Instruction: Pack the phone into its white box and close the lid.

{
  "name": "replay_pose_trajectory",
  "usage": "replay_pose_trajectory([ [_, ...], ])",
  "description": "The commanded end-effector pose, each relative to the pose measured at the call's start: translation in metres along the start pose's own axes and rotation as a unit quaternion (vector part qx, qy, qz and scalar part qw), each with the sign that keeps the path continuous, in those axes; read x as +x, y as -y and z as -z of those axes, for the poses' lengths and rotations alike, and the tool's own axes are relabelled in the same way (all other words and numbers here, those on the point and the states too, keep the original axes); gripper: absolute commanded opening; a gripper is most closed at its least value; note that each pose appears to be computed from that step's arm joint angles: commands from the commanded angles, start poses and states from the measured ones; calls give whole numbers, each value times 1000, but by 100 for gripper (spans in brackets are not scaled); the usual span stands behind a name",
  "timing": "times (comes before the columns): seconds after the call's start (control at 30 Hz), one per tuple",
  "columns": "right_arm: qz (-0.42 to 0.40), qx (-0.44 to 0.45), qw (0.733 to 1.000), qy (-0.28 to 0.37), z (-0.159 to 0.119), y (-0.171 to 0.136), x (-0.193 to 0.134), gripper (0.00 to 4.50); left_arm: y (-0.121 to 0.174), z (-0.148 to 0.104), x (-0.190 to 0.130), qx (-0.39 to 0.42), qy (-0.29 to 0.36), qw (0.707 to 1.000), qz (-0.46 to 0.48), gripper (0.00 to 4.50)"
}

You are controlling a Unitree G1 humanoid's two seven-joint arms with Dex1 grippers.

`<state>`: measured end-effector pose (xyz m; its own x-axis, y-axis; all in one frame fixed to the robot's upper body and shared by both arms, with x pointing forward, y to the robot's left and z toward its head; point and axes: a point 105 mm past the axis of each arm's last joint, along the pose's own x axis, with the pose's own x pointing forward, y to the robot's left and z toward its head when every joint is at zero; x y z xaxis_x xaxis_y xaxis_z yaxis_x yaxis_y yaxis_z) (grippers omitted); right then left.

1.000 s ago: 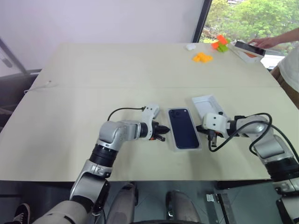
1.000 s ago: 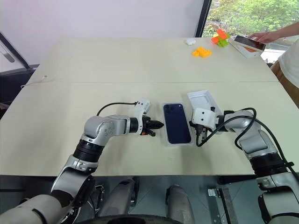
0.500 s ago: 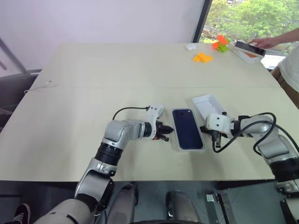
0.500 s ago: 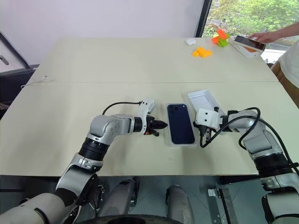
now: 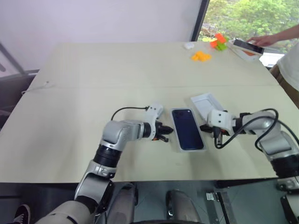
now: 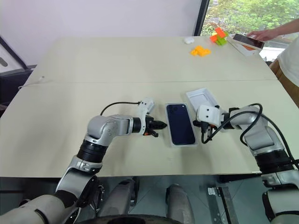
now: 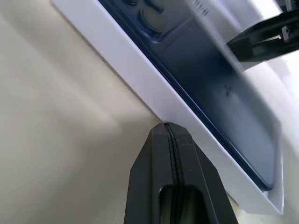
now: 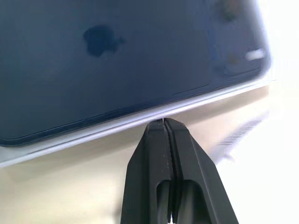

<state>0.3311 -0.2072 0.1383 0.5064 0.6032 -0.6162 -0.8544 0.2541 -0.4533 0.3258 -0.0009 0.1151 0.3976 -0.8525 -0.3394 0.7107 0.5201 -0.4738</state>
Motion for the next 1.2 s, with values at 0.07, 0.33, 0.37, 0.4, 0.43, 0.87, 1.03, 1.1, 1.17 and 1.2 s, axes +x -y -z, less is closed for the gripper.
replay_pose_trajectory([
  [0.07,39,-7,998,40,-29,20,-19,3,7,-28,-25,24,56,998,7,0],
  [0.33,95,69,993,18,-27,40,-12,83,-2,-41,-72,41,98,994,-17,125],
  [0.37,96,80,992,16,-28,40,-12,141,-3,-43,-81,53,103,993,-20,181],
  [0.4,98,87,991,14,-29,39,-11,186,-3,-43,-88,71,107,991,-22,229],
  [0.43,98,102,990,14,-31,38,-11,238,-5,-43,-96,69,109,992,-20,279],
  [0.87,152,217,961,-77,-8,20,1,447,1,-26,-177,196,112,974,3,450],
  [1.03,171,226,954,-103,1,21,3,447,0,-22,-176,214,123,969,-7,450],
  [1.1,170,219,954,-111,4,18,3,447,1,-22,-174,213,126,969,-5,450],
  [1.17,176,219,953,-115,7,21,0,447,2,-21,-172,204,126,971,-1,450],
  [1.2,183,220,951,-117,8,25,-4,447,2,-21,-171,204,126,971,-2,450],
])
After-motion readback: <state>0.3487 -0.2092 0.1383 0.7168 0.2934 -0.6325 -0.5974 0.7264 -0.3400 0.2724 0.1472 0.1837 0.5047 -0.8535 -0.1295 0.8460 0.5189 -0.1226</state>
